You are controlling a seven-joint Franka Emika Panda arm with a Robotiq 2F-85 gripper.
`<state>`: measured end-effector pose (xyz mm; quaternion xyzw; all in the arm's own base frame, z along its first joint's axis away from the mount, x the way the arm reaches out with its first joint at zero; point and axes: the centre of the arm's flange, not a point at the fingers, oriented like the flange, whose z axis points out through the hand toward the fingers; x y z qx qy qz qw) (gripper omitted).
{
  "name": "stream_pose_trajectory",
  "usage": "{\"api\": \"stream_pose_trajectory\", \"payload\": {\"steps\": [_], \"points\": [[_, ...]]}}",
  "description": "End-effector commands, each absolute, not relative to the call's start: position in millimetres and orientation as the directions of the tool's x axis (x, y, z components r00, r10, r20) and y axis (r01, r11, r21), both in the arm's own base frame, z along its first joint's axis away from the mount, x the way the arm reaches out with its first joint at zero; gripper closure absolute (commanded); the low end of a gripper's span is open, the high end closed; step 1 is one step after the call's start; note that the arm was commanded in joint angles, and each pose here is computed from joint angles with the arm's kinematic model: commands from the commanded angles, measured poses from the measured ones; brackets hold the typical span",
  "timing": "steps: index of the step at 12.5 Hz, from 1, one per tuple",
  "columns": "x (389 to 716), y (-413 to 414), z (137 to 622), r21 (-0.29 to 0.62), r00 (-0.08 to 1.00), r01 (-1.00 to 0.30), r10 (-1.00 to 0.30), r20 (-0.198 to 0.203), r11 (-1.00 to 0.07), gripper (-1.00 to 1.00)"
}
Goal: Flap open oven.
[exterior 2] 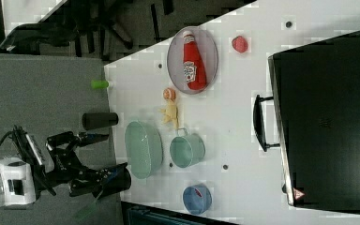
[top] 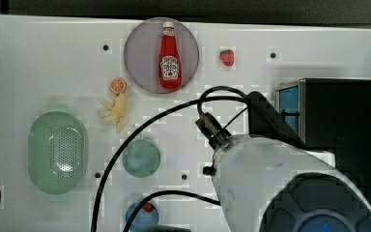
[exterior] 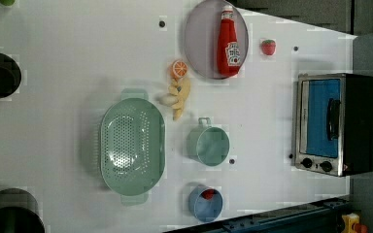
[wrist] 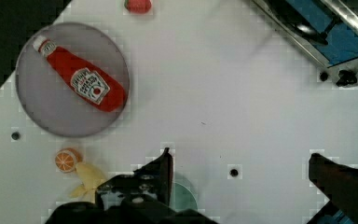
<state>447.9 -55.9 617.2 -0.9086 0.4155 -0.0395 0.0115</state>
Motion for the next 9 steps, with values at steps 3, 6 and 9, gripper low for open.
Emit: {"api": "stream_pose_trajectory", "payload": {"steps": [3,6,9], "points": [[459,-45,593,-0.012,0.631,-0.775,-0.775,0.025,-0.632,-0.14],[459,-52,587,-0.006,0.621,-0.784,-0.784,0.015,-0.621,0.56],[456,-76,572,0.008,0.633,-0.774,-0.774,-0.013,-0.634,0.65]]}}
